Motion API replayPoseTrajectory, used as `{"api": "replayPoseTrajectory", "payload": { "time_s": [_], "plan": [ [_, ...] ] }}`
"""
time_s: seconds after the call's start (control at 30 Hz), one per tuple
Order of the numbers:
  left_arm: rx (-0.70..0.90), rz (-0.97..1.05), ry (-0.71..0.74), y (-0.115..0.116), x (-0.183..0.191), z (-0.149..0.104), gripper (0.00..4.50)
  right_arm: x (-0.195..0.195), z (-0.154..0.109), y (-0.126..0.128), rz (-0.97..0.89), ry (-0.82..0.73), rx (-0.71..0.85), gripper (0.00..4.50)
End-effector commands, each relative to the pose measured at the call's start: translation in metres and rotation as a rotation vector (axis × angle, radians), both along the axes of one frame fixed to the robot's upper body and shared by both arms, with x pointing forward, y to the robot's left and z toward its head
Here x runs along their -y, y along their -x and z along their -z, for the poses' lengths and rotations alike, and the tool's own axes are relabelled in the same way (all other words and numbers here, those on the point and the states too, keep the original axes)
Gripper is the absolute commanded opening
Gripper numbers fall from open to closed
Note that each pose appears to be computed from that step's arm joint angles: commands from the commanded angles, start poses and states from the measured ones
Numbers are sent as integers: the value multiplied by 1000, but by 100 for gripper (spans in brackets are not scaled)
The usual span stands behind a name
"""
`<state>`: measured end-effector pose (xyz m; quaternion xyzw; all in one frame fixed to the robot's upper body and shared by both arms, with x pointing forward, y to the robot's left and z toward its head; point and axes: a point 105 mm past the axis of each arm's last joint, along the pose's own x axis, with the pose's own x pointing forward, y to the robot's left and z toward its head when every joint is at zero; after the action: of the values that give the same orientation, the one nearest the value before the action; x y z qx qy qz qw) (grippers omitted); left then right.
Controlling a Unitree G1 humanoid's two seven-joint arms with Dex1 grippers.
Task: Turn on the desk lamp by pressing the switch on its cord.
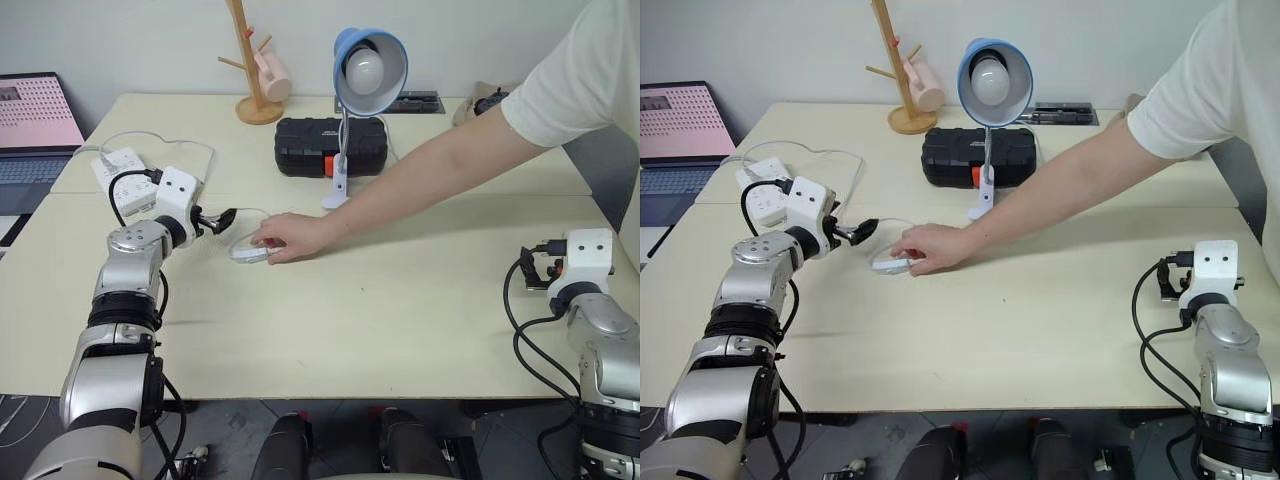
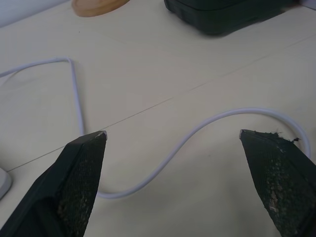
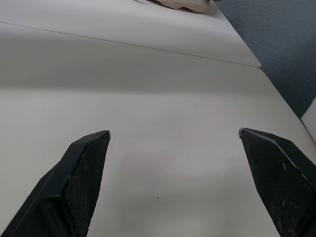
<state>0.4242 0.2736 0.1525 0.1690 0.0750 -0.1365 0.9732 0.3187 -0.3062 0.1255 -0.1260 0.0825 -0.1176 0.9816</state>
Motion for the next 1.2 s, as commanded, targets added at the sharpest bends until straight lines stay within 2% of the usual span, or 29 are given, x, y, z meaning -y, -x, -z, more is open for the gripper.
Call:
{"api": "replayPoseTrajectory", "payload": {
  "time_s": [0.03,0.23,0.37,0.47,0.57,0.7,0.8,0.9,1.07,1.2],
  "plan": [
    [57,24,-41,0,-5,-25,450,-4,-17,-4,-15,26,59,438],
    [47,74,-75,5,-9,-32,450,-3,-13,-5,-11,30,49,438],
    [4,247,-150,18,-4,-48,450,-8,-17,-9,-57,36,49,438],
    [-78,407,-218,32,6,-47,450,-13,-17,-14,-112,36,41,438],
    [-178,566,-279,46,17,-40,450,-25,-20,-18,-201,34,33,438],
    [-349,819,-444,68,32,-21,450,-79,-28,-15,-545,-14,16,438],
    [-384,877,-584,62,36,-7,450,-121,-25,10,-832,-53,-44,438],
    [-397,910,-648,56,40,1,450,-139,-24,26,-946,-88,-83,438],
    [-428,927,-790,47,43,19,450,-160,-21,47,-1030,-113,-123,438],
    [-415,914,-749,40,52,20,450,-166,-22,56,-1027,-138,-121,438]
  ]
}}
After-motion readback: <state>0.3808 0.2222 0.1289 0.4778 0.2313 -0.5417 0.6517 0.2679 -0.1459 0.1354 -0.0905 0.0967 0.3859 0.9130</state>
